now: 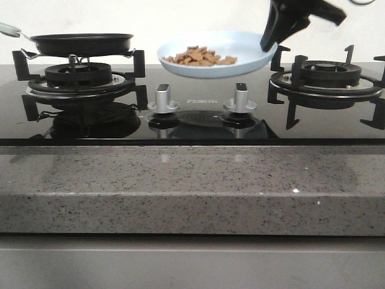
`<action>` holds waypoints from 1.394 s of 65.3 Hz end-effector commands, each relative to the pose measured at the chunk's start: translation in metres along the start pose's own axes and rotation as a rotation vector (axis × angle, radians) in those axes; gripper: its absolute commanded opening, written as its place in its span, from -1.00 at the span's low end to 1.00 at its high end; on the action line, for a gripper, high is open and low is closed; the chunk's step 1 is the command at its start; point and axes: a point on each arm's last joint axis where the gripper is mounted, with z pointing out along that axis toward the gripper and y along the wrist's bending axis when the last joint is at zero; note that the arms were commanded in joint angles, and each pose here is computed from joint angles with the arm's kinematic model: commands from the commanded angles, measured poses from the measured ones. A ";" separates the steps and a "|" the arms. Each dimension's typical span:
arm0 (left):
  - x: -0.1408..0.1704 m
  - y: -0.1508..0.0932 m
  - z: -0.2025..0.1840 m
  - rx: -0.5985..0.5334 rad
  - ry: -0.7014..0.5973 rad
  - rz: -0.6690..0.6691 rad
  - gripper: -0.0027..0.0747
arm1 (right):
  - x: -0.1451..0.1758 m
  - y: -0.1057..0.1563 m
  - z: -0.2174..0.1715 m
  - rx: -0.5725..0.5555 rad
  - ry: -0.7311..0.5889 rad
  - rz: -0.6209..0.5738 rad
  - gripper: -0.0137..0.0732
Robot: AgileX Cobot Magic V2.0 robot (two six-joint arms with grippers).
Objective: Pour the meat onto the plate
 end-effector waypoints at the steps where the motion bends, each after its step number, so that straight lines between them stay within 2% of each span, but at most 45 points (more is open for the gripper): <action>1: -0.012 -0.002 -0.008 0.004 -0.099 -0.004 0.21 | -0.017 0.011 -0.026 -0.049 -0.136 0.011 -0.82; 15: -0.012 -0.002 -0.008 0.005 -0.099 -0.005 0.21 | -0.018 0.008 -0.011 -0.078 -0.145 0.052 -0.73; 22: -0.012 -0.002 -0.008 0.005 -0.099 -0.005 0.21 | -0.018 0.008 -0.010 -0.081 -0.143 0.054 -0.45; 26: -0.012 -0.002 -0.008 0.005 -0.099 -0.005 0.21 | -0.018 0.008 -0.010 -0.081 -0.142 0.053 -0.20; 32: -0.012 -0.002 -0.008 0.005 -0.099 -0.005 0.21 | -0.018 0.008 -0.010 -0.081 -0.142 0.053 0.05; 39: -0.012 -0.002 -0.008 0.005 -0.099 -0.005 0.21 | -0.018 0.008 -0.010 -0.081 -0.144 0.054 0.20; 51: -0.012 -0.002 -0.008 0.005 -0.099 -0.005 0.21 | -0.018 0.013 -0.021 -0.089 -0.138 0.043 0.23; 65: -0.012 -0.002 -0.008 0.005 -0.099 -0.005 0.21 | -0.012 0.034 -0.061 -0.101 -0.140 -0.083 0.23; 79: -0.012 -0.002 -0.008 0.005 -0.099 -0.005 0.21 | 0.028 0.055 -0.102 -0.017 -0.177 -0.203 0.23; 91: -0.012 -0.002 -0.008 0.005 -0.099 -0.005 0.21 | 0.078 0.053 -0.143 0.025 -0.181 -0.236 0.23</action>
